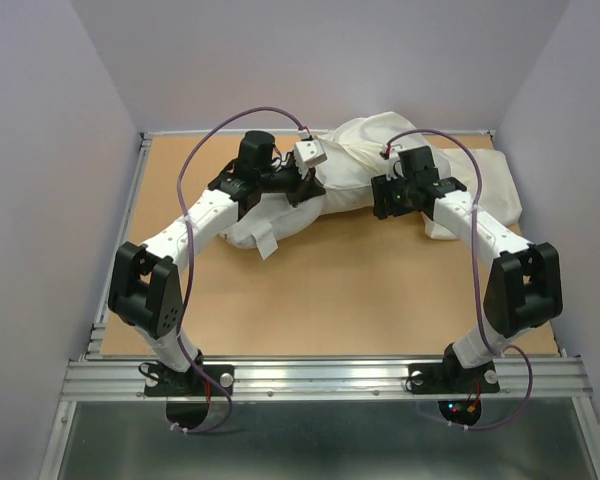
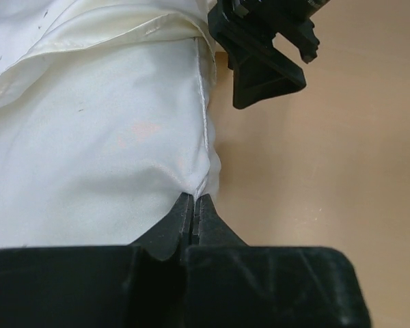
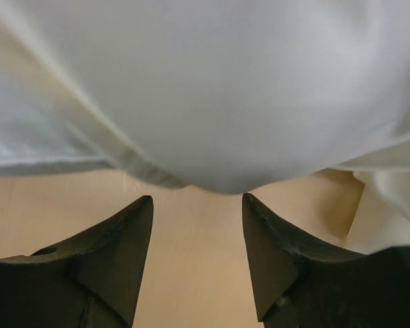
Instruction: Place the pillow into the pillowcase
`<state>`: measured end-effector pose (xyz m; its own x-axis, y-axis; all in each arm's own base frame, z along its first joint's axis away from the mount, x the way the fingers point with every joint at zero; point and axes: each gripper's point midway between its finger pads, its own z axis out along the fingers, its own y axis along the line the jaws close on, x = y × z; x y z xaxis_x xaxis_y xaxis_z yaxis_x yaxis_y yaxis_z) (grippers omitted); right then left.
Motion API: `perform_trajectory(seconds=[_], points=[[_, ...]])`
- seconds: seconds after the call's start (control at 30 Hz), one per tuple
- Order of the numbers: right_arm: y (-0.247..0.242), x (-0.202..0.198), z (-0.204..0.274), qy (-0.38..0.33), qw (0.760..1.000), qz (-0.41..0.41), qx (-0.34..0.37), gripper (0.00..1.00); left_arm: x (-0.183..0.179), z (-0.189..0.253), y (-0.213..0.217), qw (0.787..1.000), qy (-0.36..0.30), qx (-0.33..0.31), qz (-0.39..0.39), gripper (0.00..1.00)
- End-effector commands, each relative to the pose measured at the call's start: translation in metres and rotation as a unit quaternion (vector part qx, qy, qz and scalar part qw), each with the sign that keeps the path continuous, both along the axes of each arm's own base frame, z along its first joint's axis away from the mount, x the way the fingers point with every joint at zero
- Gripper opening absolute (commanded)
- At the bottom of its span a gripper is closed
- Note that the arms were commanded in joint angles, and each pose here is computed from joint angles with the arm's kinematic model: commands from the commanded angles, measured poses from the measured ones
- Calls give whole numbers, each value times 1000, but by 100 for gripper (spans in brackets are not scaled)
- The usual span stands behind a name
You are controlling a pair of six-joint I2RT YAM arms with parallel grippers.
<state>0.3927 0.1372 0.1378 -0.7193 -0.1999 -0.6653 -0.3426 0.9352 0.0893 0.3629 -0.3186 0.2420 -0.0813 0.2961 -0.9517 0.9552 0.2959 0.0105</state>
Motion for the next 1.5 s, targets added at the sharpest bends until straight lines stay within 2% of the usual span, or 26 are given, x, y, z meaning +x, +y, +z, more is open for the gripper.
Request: perform_trajectory(seconds=[0.0,0.1,0.23,0.27,0.33,0.37,0.43,0.47,0.53,0.67,0.77,0.87,0.9,0.93,0.97,1.1,1.2,1.3,1.37,1.4,1.43,1.47], points=[[-2,46,36,-93,995,-37,-3,59,-3,54,-4,998,-49,-42,-18,0],[3,58,32,-96,995,-34,2,59,-3,53,-4,998,-44,-43,-16,0],[8,79,30,-99,993,-55,15,52,2,56,-6,998,-38,-47,-9,0],[8,81,32,-103,993,-53,12,40,3,56,-6,998,-38,-47,-9,0],[8,82,42,-114,992,-49,11,27,5,59,-5,998,-43,-48,-5,0],[13,77,49,-117,992,-32,21,15,7,58,-4,998,-43,-46,-4,0],[21,64,75,-134,990,10,37,10,12,62,-4,998,-46,-47,-1,0],[44,54,98,-137,985,68,81,7,13,63,-5,998,-46,-48,0,0],[75,18,115,-85,973,159,141,1,16,68,-7,998,-46,-52,0,0],[102,-3,157,-90,952,218,196,1,18,73,-12,997,-36,-63,-6,0],[109,2,183,-106,944,229,212,1,17,81,-15,997,-32,-72,-16,0],[114,1,233,-154,929,253,222,1,10,100,-17,995,-36,-85,-29,0],[114,-2,239,-150,928,258,225,1,5,104,-15,995,-25,-85,-34,0],[115,-6,272,-182,917,269,230,1,-7,122,-16,993,-30,-97,-61,0],[116,-12,284,-183,913,274,240,0,-17,134,-14,991,-34,-104,-73,0],[120,-35,318,-171,902,279,283,1,-64,160,-3,983,23,-126,-133,0],[126,-35,317,-146,901,273,304,0,-84,157,-3,973,89,-137,-164,0],[134,-6,285,-107,913,248,306,1,-75,150,-3,966,143,-164,-139,0],[144,23,245,-60,922,229,308,1,-47,130,0,959,196,-181,-94,0],[146,33,230,-44,925,218,307,1,-23,131,11,957,197,-199,-73,0],[150,42,227,-36,926,206,315,1,2,112,10,948,242,-203,-46,0],[153,52,214,-22,927,200,316,1,22,102,17,947,245,-205,-21,0]])
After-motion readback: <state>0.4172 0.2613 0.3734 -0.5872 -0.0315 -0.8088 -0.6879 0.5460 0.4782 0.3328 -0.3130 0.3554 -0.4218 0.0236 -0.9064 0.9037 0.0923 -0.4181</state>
